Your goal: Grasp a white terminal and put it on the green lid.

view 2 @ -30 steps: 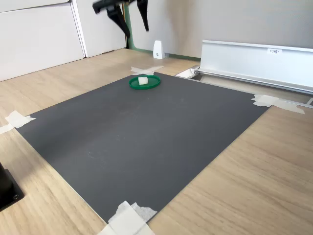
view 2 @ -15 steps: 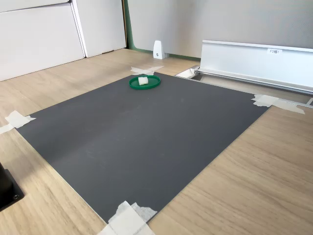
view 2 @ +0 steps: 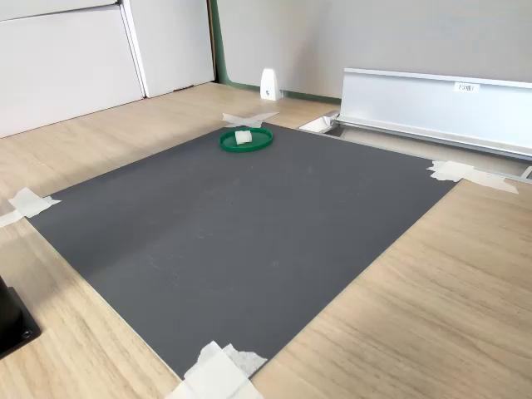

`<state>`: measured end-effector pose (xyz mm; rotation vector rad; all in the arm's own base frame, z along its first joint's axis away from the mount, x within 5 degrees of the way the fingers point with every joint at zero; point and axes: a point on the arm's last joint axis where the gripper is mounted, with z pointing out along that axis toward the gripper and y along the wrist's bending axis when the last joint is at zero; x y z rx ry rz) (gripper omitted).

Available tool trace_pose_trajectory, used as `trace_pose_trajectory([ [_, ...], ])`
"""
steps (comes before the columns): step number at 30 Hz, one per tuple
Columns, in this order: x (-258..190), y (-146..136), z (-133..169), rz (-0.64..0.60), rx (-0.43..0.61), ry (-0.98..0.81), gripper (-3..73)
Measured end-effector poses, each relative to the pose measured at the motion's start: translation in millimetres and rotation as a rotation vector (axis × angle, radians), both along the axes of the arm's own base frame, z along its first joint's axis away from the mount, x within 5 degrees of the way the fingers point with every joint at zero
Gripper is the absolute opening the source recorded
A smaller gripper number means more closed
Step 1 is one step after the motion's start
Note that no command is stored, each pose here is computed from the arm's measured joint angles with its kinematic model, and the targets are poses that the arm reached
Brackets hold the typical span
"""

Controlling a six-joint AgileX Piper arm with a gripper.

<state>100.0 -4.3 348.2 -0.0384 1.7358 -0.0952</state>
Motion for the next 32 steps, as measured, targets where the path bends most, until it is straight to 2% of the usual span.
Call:
trace_pose_trajectory([
  [5,-15.6,0.8,-42.0,0.0,0.004,-0.045,-0.5],
  [11,-30.3,2.0,-78.8,0.0,0.045,-0.079,-0.5],
  [19,-48.8,3.0,-109.3,-0.004,0.107,-0.126,-0.7],
  [32,-48.2,3.2,-150.7,-0.01,0.113,0.024,-0.7],
])
